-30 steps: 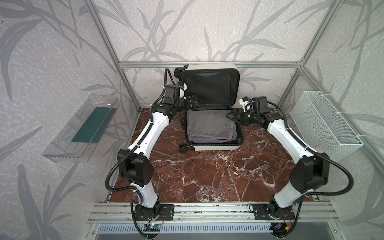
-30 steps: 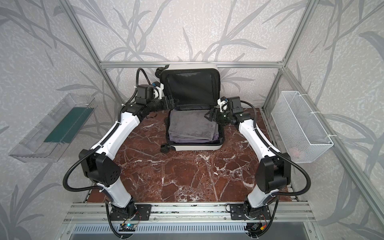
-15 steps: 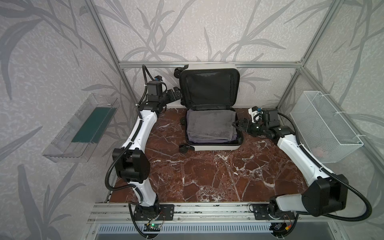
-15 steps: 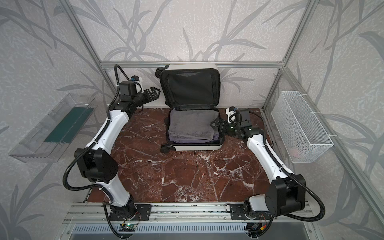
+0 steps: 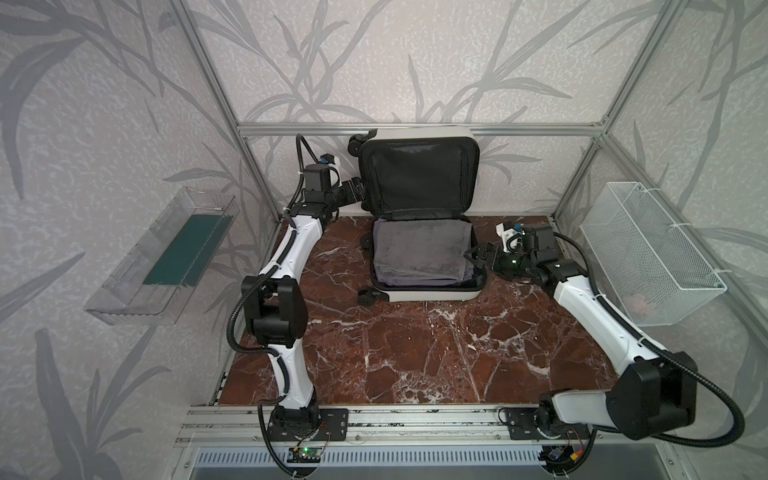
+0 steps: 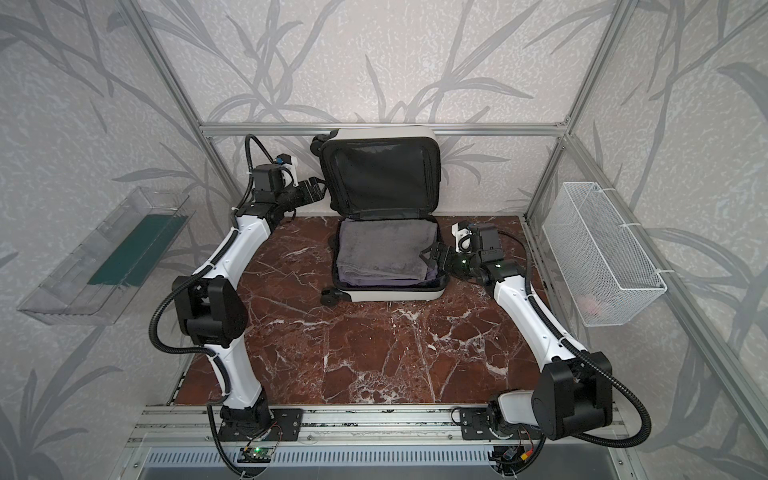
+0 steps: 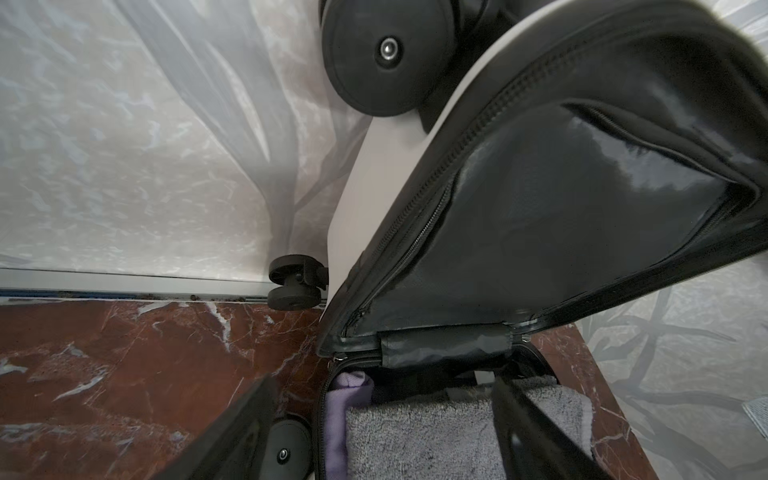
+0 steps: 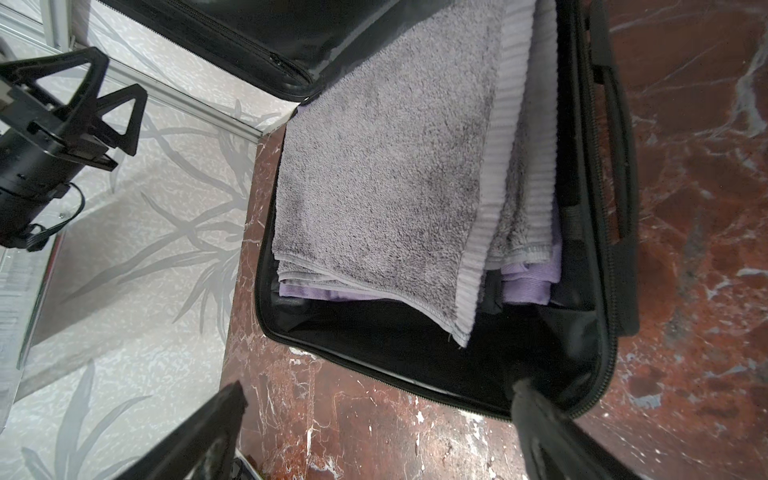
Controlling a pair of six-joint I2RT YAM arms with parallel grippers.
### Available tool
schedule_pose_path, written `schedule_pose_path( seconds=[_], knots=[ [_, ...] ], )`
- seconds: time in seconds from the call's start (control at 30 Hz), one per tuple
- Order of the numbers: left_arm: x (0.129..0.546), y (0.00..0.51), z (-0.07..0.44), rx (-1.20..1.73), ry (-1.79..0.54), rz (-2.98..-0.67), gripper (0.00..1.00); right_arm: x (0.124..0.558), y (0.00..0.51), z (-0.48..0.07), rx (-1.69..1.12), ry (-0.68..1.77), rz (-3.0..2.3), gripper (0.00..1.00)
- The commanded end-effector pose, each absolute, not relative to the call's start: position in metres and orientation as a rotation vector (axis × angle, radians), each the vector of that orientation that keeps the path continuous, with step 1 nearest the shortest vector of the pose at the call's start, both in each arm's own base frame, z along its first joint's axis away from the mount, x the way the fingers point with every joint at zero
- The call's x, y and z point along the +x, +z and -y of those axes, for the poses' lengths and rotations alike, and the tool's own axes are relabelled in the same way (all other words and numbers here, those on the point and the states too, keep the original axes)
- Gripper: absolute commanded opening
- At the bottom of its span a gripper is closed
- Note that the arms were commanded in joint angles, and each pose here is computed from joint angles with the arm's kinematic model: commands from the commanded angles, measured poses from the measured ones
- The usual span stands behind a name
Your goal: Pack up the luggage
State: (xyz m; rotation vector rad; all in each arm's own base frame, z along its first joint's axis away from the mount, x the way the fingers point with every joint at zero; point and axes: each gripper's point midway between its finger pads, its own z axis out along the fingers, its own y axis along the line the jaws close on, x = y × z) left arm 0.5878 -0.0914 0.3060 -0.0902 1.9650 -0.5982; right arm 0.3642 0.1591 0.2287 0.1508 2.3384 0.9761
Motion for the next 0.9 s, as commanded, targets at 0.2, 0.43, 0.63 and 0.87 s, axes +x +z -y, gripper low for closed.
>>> schedule_pose_path(
  seconds=[0.2, 0.43, 0.63, 0.87],
  knots=[
    [0.611, 0.323, 0.102, -0.001, -0.640, -1.862, 0.77, 0.367, 0.227, -0.161, 0.154, 1.000, -2.343, 0.98],
    [0.628, 0.317, 0.108, 0.017, -0.672, -1.840, 0.73, 0.373, 0.217, -0.165, 0.168, 1.014, -2.381, 0.97],
    [0.638, 0.324, 0.113, 0.029, -0.725, -1.782, 0.58, 0.375, 0.210, -0.164, 0.179, 1.005, -2.399, 0.97],
    [0.641, 0.336, 0.125, 0.065, -0.828, -1.708, 0.38, 0.373, 0.204, -0.162, 0.191, 0.991, -2.411, 0.96]
  ],
)
